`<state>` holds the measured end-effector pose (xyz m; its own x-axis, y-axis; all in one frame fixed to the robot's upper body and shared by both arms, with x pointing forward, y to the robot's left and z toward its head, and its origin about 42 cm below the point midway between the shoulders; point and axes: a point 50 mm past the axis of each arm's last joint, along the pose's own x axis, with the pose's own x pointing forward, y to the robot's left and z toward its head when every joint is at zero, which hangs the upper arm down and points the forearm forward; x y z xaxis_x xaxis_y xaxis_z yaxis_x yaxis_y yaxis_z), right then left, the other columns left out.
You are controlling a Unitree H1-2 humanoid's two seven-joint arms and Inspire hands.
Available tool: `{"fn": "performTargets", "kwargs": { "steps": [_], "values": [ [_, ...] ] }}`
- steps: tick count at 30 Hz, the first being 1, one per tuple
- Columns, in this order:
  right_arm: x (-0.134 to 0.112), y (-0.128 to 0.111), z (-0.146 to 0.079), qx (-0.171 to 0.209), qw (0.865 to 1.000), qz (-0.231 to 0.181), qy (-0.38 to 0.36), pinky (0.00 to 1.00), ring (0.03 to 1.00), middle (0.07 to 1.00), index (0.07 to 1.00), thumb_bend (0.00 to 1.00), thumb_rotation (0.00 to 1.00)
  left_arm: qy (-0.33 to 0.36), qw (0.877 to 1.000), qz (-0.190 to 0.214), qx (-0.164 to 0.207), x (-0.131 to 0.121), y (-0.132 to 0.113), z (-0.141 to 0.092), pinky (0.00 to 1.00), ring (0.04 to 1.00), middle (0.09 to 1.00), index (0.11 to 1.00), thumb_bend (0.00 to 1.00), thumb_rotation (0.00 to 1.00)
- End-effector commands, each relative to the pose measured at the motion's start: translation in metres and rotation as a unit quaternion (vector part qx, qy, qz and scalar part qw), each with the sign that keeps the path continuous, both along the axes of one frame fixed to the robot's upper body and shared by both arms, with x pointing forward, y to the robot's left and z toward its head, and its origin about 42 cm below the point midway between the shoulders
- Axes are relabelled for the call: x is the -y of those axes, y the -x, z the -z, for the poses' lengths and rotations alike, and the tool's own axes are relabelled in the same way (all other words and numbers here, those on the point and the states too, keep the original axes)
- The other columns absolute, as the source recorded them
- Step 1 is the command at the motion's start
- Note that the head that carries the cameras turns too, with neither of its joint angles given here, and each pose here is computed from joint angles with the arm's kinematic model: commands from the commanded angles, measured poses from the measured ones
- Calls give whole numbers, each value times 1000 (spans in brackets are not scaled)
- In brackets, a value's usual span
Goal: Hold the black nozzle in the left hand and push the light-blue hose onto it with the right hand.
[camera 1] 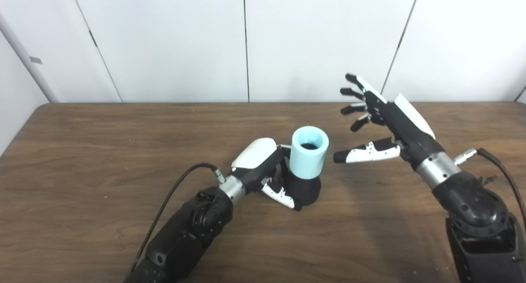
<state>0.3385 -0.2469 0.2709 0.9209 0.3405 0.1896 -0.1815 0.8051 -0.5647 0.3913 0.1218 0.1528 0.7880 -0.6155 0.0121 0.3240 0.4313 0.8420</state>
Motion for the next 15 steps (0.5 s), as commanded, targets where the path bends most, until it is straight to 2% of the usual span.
{"fn": "performTargets", "kwargs": {
  "steps": [1,3,6,10,14,15],
  "values": [
    [4,0,-9,13,999,5,-29,564,716,824,863,713,307,-62,997,-30,-39,-26,3,26,484,483,453,502,525,0],
    [5,0,-2,2,998,25,-64,519,656,743,774,674,277,-61,997,-30,-39,-27,3,26,511,495,455,502,525,0],
    [2,0,11,-6,992,64,-107,478,618,681,698,646,236,-60,997,-32,-40,-29,2,25,523,503,458,501,525,0],
    [0,-2,29,-12,986,97,-132,466,608,663,678,662,202,-55,997,-35,-42,-30,3,23,535,514,473,496,525,0],
    [0,-4,41,-18,983,103,-148,478,591,664,677,699,165,-55,996,-39,-59,-32,0,21,539,536,470,529,520,0],
    [0,-5,43,-20,983,102,-153,465,587,667,678,706,145,-60,995,-40,-68,-34,0,21,602,611,601,658,695,53]
  ]
}}
